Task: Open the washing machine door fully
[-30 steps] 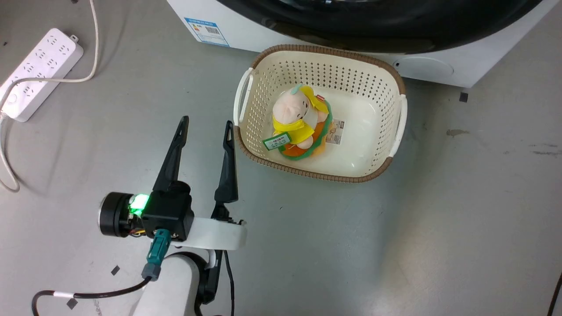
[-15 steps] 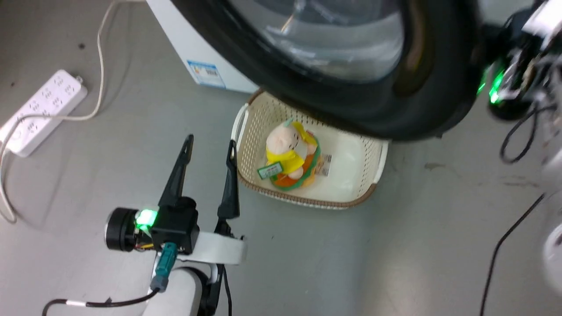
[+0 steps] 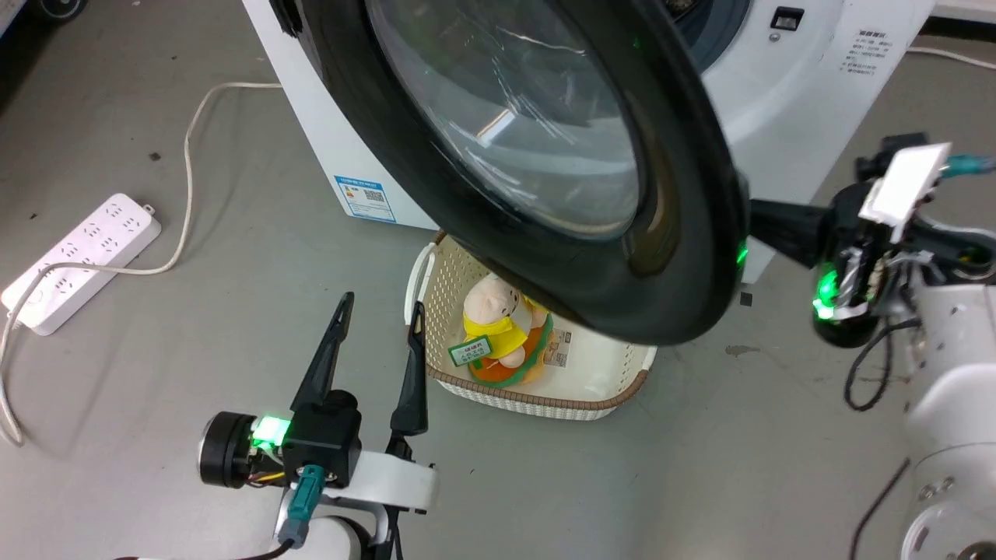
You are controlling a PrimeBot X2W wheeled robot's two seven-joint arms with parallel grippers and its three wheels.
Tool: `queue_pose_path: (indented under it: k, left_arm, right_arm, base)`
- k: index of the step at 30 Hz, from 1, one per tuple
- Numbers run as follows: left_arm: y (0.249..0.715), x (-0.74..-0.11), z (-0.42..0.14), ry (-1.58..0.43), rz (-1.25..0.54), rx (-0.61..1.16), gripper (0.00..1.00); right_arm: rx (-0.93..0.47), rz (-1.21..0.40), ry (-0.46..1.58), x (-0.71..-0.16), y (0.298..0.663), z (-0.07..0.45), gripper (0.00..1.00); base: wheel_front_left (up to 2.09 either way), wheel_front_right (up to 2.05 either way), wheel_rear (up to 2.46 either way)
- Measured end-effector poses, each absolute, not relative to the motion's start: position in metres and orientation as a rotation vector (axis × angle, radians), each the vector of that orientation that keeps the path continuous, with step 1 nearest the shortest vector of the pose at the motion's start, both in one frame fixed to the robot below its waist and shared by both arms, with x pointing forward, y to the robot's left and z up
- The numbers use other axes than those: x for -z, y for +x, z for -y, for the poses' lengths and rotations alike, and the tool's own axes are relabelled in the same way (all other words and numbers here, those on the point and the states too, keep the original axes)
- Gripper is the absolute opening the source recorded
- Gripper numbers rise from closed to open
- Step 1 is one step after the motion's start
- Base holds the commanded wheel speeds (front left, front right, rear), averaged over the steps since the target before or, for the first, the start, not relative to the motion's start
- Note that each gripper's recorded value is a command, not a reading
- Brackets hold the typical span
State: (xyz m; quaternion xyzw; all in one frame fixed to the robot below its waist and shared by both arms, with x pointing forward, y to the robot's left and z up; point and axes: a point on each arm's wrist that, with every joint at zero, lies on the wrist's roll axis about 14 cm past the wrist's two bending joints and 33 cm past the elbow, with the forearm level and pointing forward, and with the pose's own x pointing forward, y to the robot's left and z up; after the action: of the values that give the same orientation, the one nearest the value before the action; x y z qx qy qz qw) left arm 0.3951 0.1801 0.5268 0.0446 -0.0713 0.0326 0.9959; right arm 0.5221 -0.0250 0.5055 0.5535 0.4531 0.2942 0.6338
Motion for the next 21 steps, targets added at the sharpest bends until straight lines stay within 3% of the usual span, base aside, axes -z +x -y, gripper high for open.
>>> queue_pose_path:
  k: [10, 21]
  left_arm:
    - [0.387, -0.515, -0.174, 0.085, 0.103, -0.041, 1.0]
    - [0.378, -0.523, -0.171, 0.079, 0.126, -0.032, 1.0]
  right_arm:
    - [-0.811, -1.113, 1.275, -0.502, 0.489, -0.008, 0.0]
    - [-0.954, -1.147, 1.241, -0.495, 0.419, -0.05, 0.0]
  base:
    - [0.0, 0.0, 0.0]
    - [0.0, 0.0, 0.0]
